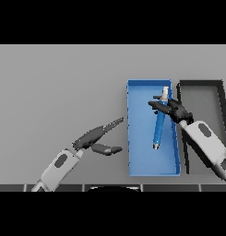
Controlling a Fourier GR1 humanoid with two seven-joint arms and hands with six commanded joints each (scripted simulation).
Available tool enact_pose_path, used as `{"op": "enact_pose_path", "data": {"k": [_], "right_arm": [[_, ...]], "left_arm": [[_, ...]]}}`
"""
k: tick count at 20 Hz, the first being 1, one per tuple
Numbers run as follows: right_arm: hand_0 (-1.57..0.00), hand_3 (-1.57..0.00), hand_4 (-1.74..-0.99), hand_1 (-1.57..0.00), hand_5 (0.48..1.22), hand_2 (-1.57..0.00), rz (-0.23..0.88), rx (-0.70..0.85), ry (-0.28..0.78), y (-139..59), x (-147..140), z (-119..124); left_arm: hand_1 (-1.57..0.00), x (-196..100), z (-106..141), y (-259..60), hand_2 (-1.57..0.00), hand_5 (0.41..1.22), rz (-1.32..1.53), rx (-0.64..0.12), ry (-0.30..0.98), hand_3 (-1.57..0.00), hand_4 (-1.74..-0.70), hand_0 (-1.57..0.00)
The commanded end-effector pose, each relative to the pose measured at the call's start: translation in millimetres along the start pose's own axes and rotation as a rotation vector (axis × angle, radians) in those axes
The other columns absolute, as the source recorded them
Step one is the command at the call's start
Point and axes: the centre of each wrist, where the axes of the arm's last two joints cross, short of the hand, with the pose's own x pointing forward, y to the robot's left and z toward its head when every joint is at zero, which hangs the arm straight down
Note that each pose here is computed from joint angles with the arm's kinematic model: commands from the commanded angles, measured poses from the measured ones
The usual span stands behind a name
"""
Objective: Pick up the blue pipe and place it into the blue bin.
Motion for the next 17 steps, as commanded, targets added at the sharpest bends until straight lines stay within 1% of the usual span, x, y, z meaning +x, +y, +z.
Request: {"op": "enact_pose_path", "data": {"k": [1,2,3,4,6,7,8,10,12,13,15,16,17], "right_arm": [[-0.25,-0.13,-1.204,-0.23,1.002,-0.22,0.056,-0.013,-0.002,2.1,-1.4,2.3],[-0.2,-0.11,-1.199,-0.18,0.967,-0.18,0.076,-0.016,0.028,-0.8,0.4,3.6],[-0.16,-0.09,-1.196,-0.15,0.933,-0.14,0.1,-0.019,0.046,-1.7,-0.6,5.0],[-0.15,-0.07,-1.192,-0.12,0.907,-0.11,0.122,-0.009,0.052,0.8,3.4,3.2],[-0.1,-0.04,-1.188,-0.08,0.861,-0.07,0.127,-0.013,0.053,3.0,0.0,1.6],[-0.08,-0.03,-1.196,-0.06,0.838,-0.06,0.129,-0.02,0.053,3.8,1.9,2.3],[-0.06,-0.03,-1.188,-0.05,0.818,-0.05,0.127,-0.031,0.053,2.7,2.8,2.3],[-0.04,-0.02,-1.182,-0.03,0.795,-0.03,0.143,-0.036,0.05,2.8,-0.3,2.8],[-0.03,-0.01,-1.176,-0.02,0.783,-0.02,0.127,-0.027,0.029,3.8,0.3,3.4],[-0.02,-0.01,-1.186,-0.01,0.774,-0.01,0.139,-0.034,0.035,2.6,0.4,3.9],[-0.02,-0.01,-1.186,-0.01,0.766,-0.01,0.143,-0.026,0.046,5.5,-2.7,4.0],[-0.02,-0.01,-1.186,-0.01,0.767,-0.01,0.136,-0.02,0.03,7.0,2.3,2.2],[-0.02,-0.01,-1.186,-0.01,0.769,-0.01,0.149,-0.02,0.037,6.5,3.4,2.8]], "left_arm": [[0.0,-1.1,0.2,2.7,0.0,0.477,-0.006,-0.001,0.009,0.0,-0.83,0.0],[0.0,-2.2,-2.1,-3.0,0.0,0.475,0.0,-0.006,0.004,0.0,-0.83,0.0],[0.0,-3.9,1.4,-1.5,0.0,0.473,0.002,-0.009,0.004,0.0,-0.83,0.0],[0.0,-3.3,2.5,0.7,0.0,0.472,-0.001,-0.01,0.001,0.0,-0.83,0.0],[0.0,-1.9,4.1,-2.4,0.0,0.471,-0.002,-0.014,0.001,0.0,-0.83,0.0],[0.0,-1.2,2.6,-0.8,0.0,0.471,0.001,-0.008,0.009,0.0,-0.83,0.0],[0.0,-1.0,2.4,-2.9,0.0,0.471,0.001,-0.009,0.008,0.0,-0.83,0.0],[0.0,-3.2,3.2,-2.0,0.0,0.472,-0.007,-0.003,0.012,0.0,-0.83,0.0],[0.0,0.2,2.4,-2.0,0.0,0.47,-0.016,-0.012,0.008,0.0,-0.83,0.0],[0.0,-3.0,0.2,-3.1,0.0,0.471,-0.02,-0.005,0.022,0.0,-0.83,0.0],[0.0,-8.8,1.3,-5.7,0.0,0.472,-0.02,-0.001,0.024,0.0,-0.83,0.0],[0.0,-9.1,1.7,-5.7,0.0,0.473,-0.021,-0.001,0.017,0.0,-0.83,0.0],[0.0,-8.0,2.6,-6.1,0.0,0.474,-0.021,-0.004,0.017,0.0,-0.83,0.0]]}}
